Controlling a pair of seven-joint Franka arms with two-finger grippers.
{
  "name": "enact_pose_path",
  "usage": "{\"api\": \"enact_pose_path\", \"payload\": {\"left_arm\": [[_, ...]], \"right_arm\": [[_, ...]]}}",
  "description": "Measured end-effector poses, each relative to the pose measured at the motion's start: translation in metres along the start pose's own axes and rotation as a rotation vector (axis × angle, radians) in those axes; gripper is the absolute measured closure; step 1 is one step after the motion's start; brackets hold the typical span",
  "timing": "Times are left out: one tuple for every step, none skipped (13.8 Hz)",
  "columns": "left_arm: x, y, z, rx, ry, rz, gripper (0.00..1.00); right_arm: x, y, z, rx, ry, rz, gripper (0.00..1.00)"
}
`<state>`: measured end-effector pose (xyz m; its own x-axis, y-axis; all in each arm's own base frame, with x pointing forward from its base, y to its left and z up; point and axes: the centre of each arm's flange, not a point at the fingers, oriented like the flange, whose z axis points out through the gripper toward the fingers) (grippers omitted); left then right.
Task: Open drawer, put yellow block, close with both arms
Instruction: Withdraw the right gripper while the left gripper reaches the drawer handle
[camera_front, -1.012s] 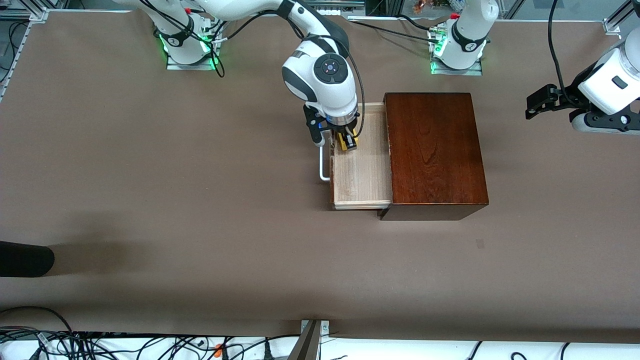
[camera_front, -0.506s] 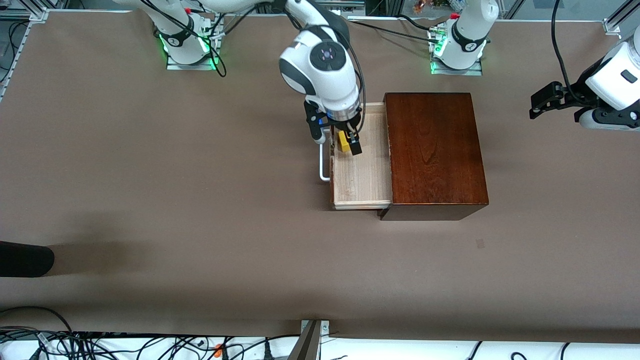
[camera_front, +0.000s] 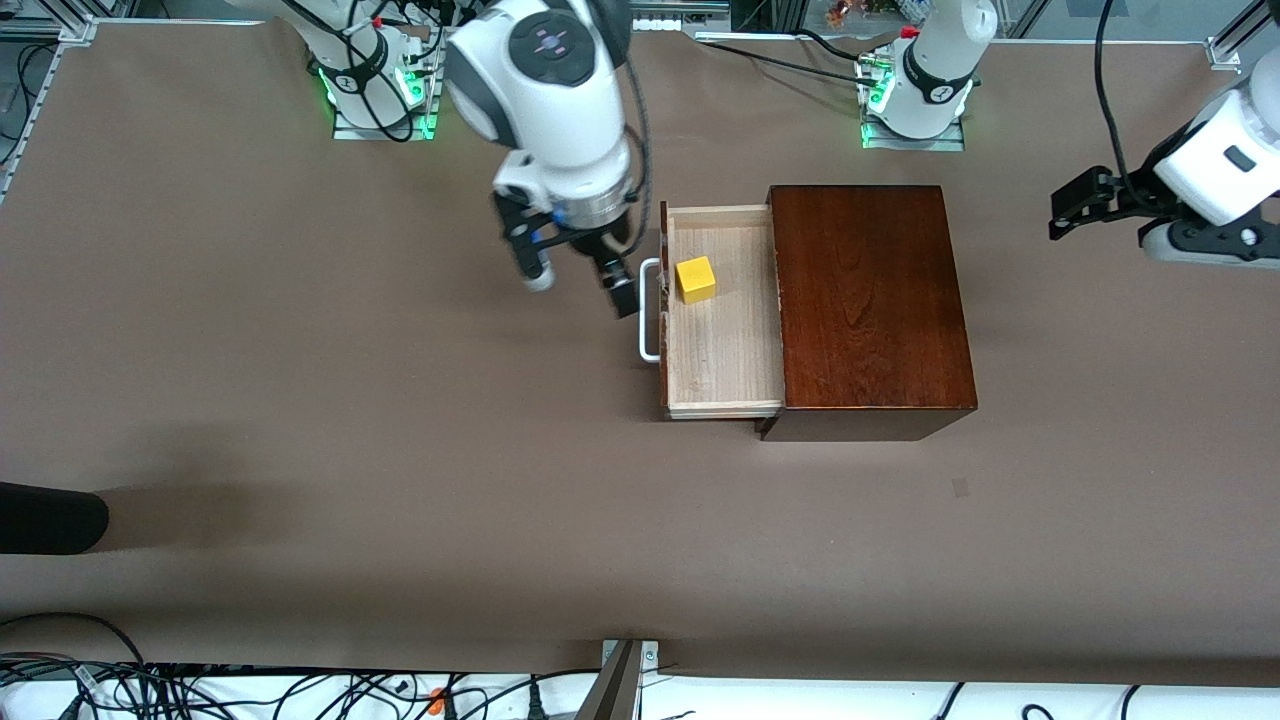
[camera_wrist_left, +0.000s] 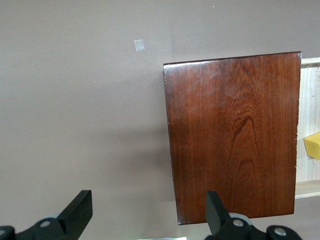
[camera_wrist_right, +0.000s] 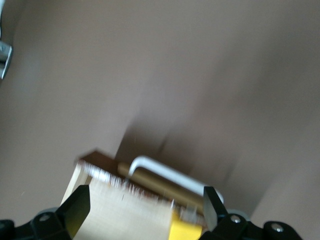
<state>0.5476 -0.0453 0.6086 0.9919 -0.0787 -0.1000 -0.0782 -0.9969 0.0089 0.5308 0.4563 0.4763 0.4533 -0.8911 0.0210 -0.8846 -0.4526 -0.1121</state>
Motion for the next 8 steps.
{"api": "enact_pose_path", "payload": {"left_arm": [[0.002, 0.005, 0.003, 0.001, -0.005, 0.01, 0.0], [0.003, 0.011, 0.005, 0.001, -0.009, 0.02, 0.0], [0.003, 0.017, 0.005, 0.002, -0.009, 0.031, 0.0], [0.003, 0.026, 0.005, 0.002, -0.009, 0.05, 0.0], [0.003, 0.04, 0.007, 0.003, -0.01, 0.079, 0.0], [0.003, 0.06, 0.009, 0.004, -0.013, 0.115, 0.0], [0.003, 0.082, 0.012, 0.003, -0.018, 0.156, 0.0], [0.001, 0.106, 0.015, 0.001, -0.02, 0.2, 0.0]], "right_arm": [[0.024, 0.0, 0.002, -0.039, 0.025, -0.056, 0.0], [0.054, 0.001, 0.005, -0.088, 0.04, -0.118, 0.0], [0.087, 0.002, 0.006, -0.136, 0.034, -0.18, 0.0], [0.12, 0.005, 0.006, -0.176, 0.018, -0.24, 0.0], [0.153, 0.008, 0.005, -0.207, 0.0, -0.303, 0.0], [0.185, 0.011, 0.002, -0.222, -0.014, -0.369, 0.0], [0.215, 0.015, -0.001, -0.232, -0.026, -0.429, 0.0], [0.239, 0.02, -0.004, -0.241, -0.04, -0.49, 0.0]]}}
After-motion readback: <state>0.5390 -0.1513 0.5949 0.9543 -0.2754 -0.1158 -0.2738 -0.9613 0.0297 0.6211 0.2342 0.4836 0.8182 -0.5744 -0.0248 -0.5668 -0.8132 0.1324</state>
